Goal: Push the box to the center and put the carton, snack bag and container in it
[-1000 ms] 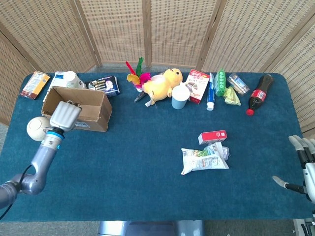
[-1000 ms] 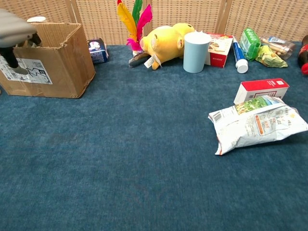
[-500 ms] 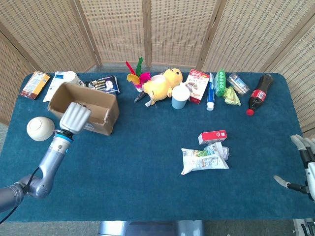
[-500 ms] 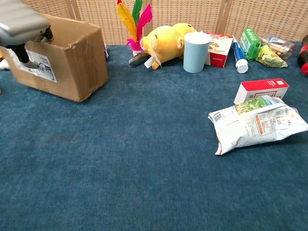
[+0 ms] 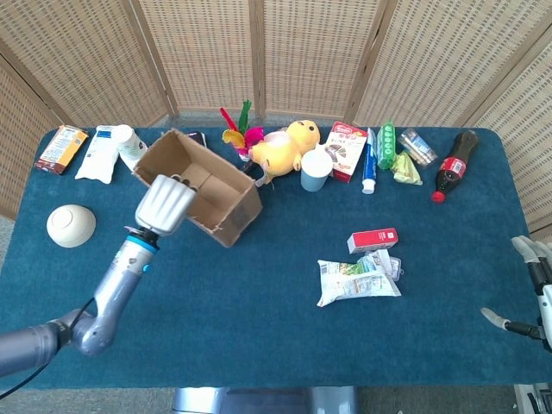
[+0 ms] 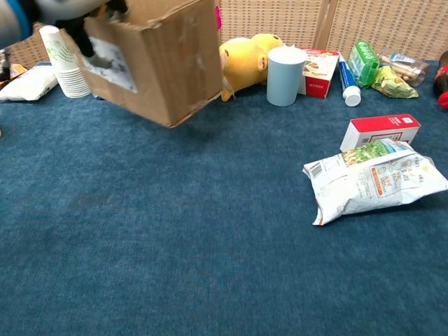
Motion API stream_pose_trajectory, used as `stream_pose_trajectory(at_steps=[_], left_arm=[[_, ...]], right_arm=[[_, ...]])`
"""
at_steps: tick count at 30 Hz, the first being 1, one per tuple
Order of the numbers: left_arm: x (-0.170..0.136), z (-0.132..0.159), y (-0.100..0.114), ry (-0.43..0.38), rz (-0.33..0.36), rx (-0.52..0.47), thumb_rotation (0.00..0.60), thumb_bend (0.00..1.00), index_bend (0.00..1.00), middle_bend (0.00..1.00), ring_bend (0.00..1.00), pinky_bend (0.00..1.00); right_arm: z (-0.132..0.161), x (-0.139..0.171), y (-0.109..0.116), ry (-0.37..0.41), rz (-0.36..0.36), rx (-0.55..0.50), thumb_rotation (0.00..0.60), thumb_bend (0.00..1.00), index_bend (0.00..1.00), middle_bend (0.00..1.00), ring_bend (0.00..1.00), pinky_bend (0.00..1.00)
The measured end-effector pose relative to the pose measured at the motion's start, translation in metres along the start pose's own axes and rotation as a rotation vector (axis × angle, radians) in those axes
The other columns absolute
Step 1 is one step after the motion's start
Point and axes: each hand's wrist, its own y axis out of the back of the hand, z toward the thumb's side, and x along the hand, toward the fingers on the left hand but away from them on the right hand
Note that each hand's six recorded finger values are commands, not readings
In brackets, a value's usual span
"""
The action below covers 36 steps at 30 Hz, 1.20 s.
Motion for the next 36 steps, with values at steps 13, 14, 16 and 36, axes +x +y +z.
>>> stream_pose_trajectory(at_steps=[13,14,16,36], left_arm=[[0.046,0.108,0.043,-0.011,-0.02,-0.11,0.6,0.19,0.72,0.67,0.66,0.88],[0.048,0.115,0.044,-0.008,-0.029,-0.117,0.6,0.19,0.72,0.67,0.66,0.88],[0.053,0.13,0.043,0.004,-0.049,-0.125,0.6,0.19,0.72,0.67,0.66,0.88],[0.074,0.141,0.021,0.227,-0.135,-0.203,0.6,0.16,0.22,0.14,0.23,0.67]], right_arm=[[-0.012,-0.006,0.003,-0.025,0.016,-0.034,0.6,0.0,0.0,0.0,0.0,0.05],[-0.012,-0.006,0.003,-0.026,0.017,-0.038,0.6,0.0,0.0,0.0,0.0,0.05],[-0.013,-0.007,0.003,-0.028,0.018,-0.044,0.6,0.0,0.0,0.0,0.0,0.05],[-0.014,-0.008,0.003,-0.016,0.035,-0.065,0.6,0.0,0.0,0.0,0.0,0.05]])
